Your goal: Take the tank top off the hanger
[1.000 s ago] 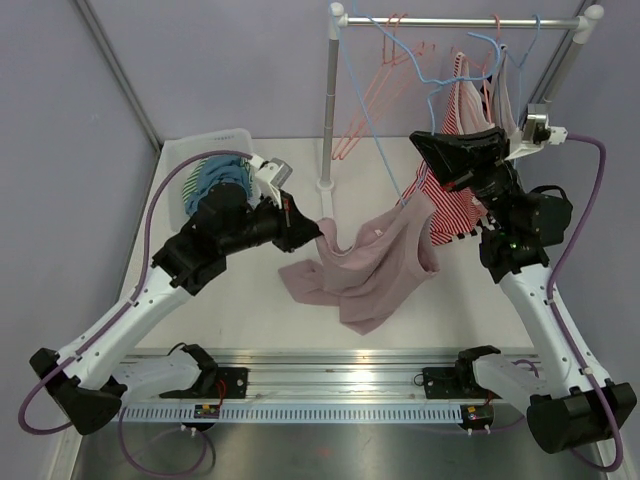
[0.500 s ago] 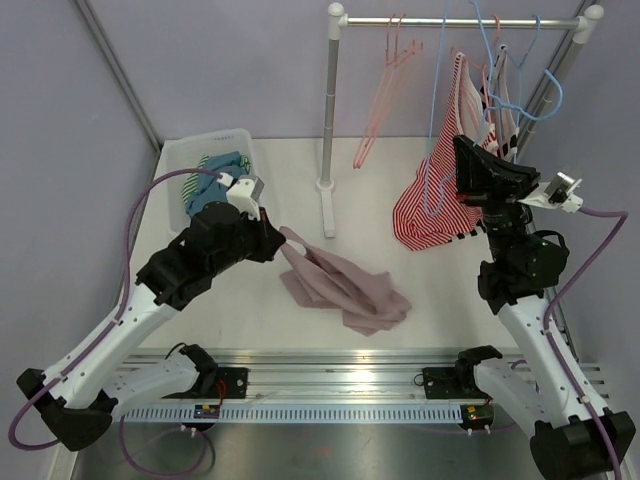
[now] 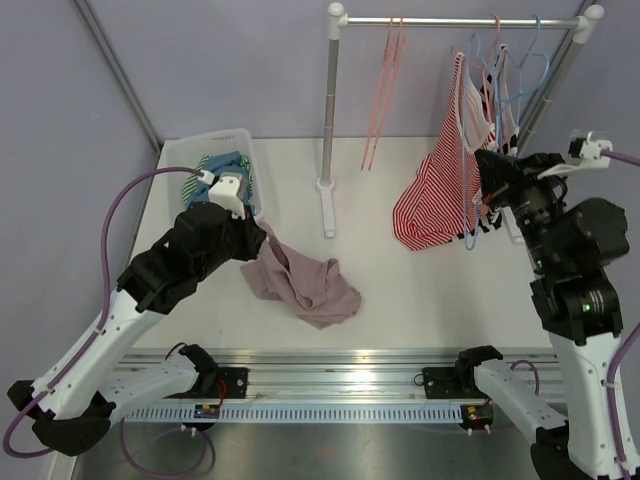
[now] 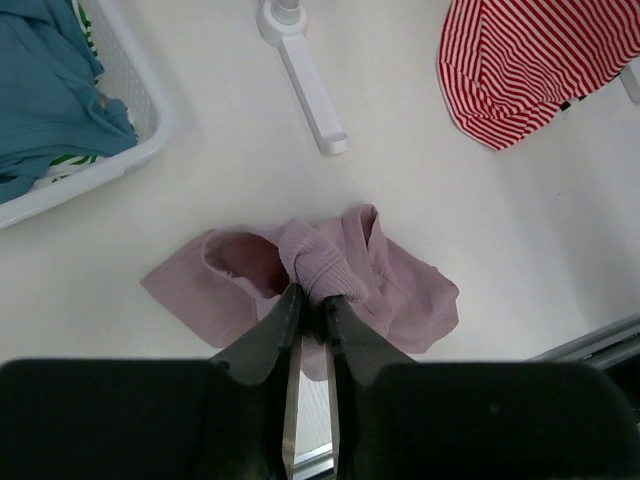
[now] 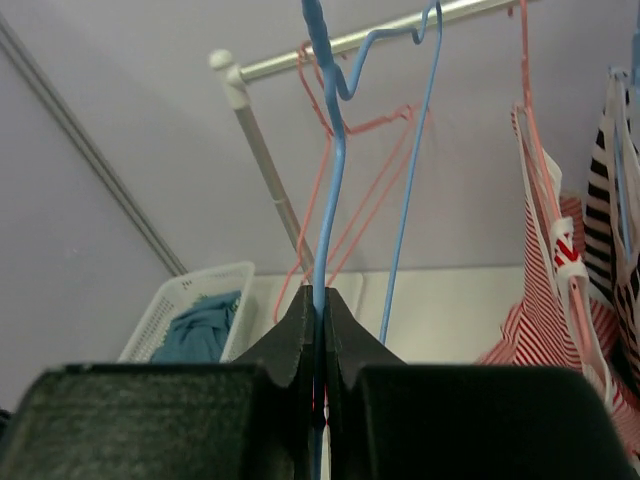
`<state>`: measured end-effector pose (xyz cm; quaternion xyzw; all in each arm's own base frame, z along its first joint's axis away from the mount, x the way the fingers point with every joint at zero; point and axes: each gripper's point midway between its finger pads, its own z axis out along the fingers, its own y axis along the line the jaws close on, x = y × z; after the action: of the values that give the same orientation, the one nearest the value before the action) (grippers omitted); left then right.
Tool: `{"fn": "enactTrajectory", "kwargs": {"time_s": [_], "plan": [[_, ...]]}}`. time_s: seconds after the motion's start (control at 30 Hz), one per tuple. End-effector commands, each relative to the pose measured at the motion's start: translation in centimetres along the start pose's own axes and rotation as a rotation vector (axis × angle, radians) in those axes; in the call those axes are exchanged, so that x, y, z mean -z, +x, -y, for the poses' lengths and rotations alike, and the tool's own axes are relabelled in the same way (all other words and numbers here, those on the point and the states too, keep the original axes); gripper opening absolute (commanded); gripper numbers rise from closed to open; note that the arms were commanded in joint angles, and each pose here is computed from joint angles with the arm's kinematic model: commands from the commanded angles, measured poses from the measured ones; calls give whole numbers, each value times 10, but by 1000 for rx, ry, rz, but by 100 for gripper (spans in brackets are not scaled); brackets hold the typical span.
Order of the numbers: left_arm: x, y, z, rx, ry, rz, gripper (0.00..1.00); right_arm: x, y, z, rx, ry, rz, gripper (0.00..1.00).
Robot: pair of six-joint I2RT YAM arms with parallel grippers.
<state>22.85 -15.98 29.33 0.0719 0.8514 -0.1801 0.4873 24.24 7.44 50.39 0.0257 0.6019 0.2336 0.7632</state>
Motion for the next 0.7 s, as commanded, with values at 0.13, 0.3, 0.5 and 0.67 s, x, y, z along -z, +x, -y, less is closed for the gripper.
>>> {"fn": "enactTrajectory", "kwargs": {"time_s": [0.13,0.3,0.5,0.67], "plan": [[22,-25,17,-39,105,56,74,-60,38,30,23,171,-295,0],[42,-27,-6,-65,13,85,99,-107,53,36,42,183,-380,0],[47,-14,-22,-103,-32,78,99,-161,67,43,73,178,-415,0],[35,9,-31,-122,-55,44,99,-190,68,46,92,178,-429,0]]}}
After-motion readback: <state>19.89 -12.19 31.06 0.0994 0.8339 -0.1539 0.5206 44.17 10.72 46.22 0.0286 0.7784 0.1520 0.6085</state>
